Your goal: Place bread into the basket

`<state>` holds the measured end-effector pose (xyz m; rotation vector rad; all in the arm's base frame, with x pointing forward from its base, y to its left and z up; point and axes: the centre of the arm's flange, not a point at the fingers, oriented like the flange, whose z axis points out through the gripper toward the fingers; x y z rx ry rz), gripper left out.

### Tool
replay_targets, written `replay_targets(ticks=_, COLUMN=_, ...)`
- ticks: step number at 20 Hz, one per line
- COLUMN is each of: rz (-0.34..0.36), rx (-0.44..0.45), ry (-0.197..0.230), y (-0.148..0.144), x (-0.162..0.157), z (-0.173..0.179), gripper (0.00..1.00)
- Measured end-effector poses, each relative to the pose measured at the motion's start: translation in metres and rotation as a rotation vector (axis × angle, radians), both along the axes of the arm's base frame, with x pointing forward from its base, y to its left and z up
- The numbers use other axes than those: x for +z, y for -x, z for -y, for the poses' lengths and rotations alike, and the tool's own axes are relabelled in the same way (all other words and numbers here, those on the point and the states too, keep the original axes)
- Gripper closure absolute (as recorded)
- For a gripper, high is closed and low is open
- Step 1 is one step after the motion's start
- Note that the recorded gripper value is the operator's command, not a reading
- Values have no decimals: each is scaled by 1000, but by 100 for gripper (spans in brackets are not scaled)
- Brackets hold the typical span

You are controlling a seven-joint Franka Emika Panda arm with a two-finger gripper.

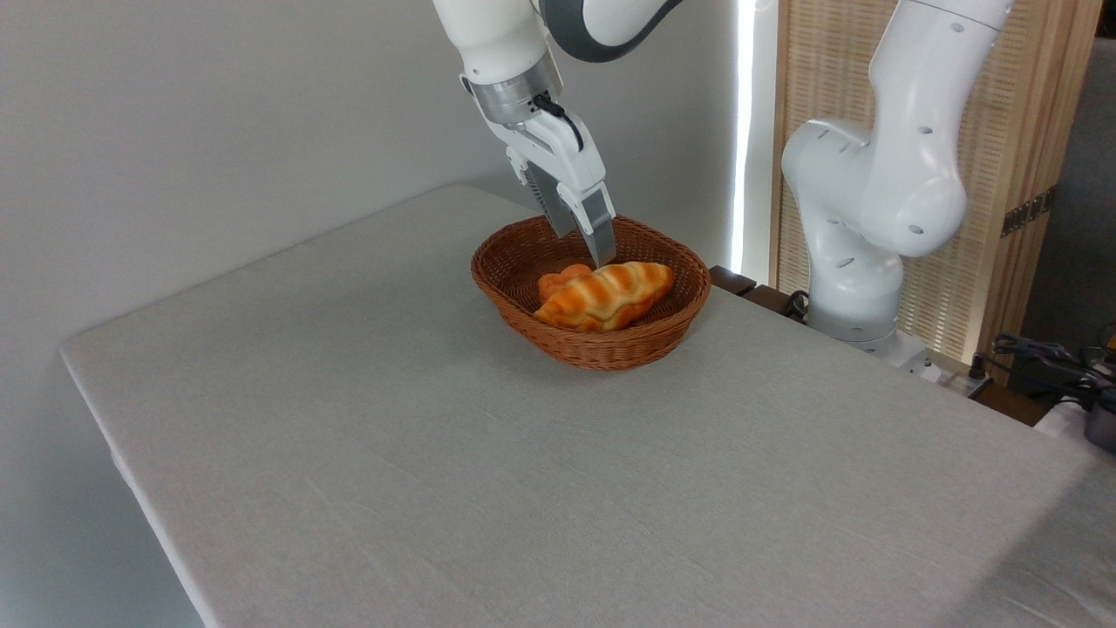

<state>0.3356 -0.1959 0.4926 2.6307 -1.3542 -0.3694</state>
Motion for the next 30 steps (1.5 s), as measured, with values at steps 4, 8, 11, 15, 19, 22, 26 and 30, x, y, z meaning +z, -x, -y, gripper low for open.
replay_targets(ticks=4, rz=53, rx=26, ry=37, y=-12, x=23, z=-7, gripper=0)
replay_targets(ticks=8, rz=190, rx=114, ry=106, y=-52, x=91, z=-60, gripper=0)
replay_targets(ticks=11, rz=304, rx=173, ry=130, y=-83, x=143, z=-102, gripper=0)
replay_targets(ticks=15, rz=391, rx=225, ry=127, y=-135, x=170, z=-128, gripper=0)
replay_targets(ticks=19, rz=392, rx=228, ry=103, y=-180, x=165, z=-119, gripper=0)
replay_targets(ticks=22, rz=369, rx=221, ry=92, y=-192, x=155, z=-112, gripper=0)
replay_targets(ticks=26, rz=337, rx=208, ry=56, y=-199, x=139, z=-109, gripper=0)
replay_targets(ticks=30, rz=341, rx=237, ry=33, y=-202, x=139, z=-129, gripper=0)
